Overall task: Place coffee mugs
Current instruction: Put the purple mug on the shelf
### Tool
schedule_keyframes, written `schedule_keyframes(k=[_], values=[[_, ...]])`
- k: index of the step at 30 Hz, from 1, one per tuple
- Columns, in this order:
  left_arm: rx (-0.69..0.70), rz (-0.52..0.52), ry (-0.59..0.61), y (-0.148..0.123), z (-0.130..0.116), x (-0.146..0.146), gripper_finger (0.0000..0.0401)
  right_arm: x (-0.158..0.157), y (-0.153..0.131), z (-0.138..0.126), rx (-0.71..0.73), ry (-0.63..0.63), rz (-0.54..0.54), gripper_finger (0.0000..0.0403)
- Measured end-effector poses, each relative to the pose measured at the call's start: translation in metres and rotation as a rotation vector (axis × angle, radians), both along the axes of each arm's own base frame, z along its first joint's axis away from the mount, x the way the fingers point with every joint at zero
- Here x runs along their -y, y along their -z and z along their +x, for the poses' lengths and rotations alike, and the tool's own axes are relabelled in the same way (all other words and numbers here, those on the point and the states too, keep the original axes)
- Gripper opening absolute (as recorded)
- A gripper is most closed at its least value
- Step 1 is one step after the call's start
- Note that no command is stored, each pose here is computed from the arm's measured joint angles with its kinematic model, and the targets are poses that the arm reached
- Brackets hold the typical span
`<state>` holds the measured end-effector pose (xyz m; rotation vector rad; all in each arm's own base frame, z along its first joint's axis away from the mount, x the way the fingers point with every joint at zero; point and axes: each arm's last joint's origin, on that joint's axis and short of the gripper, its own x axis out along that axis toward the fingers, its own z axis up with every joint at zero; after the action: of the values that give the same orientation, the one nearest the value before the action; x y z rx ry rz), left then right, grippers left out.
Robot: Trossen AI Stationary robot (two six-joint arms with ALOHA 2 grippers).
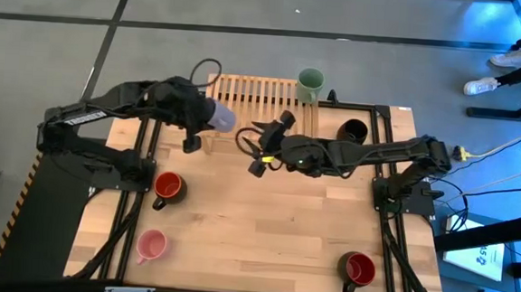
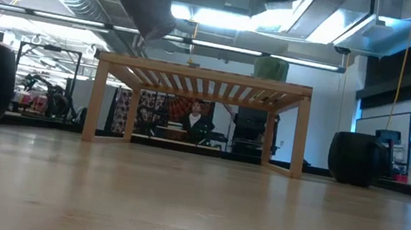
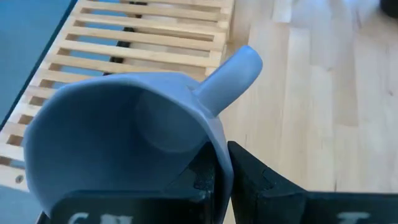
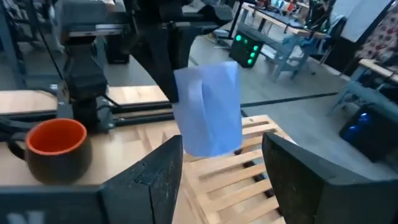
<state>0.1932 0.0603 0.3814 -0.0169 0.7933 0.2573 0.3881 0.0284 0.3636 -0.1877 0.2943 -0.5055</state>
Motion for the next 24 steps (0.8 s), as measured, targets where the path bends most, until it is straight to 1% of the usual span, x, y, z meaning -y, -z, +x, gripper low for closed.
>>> schedule_keyframes(k=[4,8,13,15,18,21,24], values=[[-0.009,-0.01,0.017,0.006,0.016,0.003,0.0016,0.001,-0.001,0.012,-0.023,0.023,-0.033,0.0207],[-0.027,0.001,0.027,0.012,0.028,0.005,0.0016,0.005,0.003,0.021,-0.049,0.032,-0.036,0.0207],[-0.015,0.016,0.034,0.015,0.038,0.007,0.0016,0.008,0.014,0.029,-0.067,0.025,-0.006,0.0207],[-0.027,0.018,0.035,0.016,0.038,0.008,0.0016,0.007,0.02,0.032,-0.076,0.025,0.013,0.0207],[-0.021,0.02,0.041,0.016,0.042,0.009,0.0016,0.01,0.029,0.036,-0.105,0.029,0.014,0.0206],[-0.016,0.02,0.042,0.016,0.042,0.009,0.0016,0.01,0.033,0.038,-0.117,0.039,0.008,0.0196],[-0.01,0.023,0.049,0.016,0.042,0.011,0.0016,0.012,0.035,0.041,-0.112,0.033,0.016,0.0171]])
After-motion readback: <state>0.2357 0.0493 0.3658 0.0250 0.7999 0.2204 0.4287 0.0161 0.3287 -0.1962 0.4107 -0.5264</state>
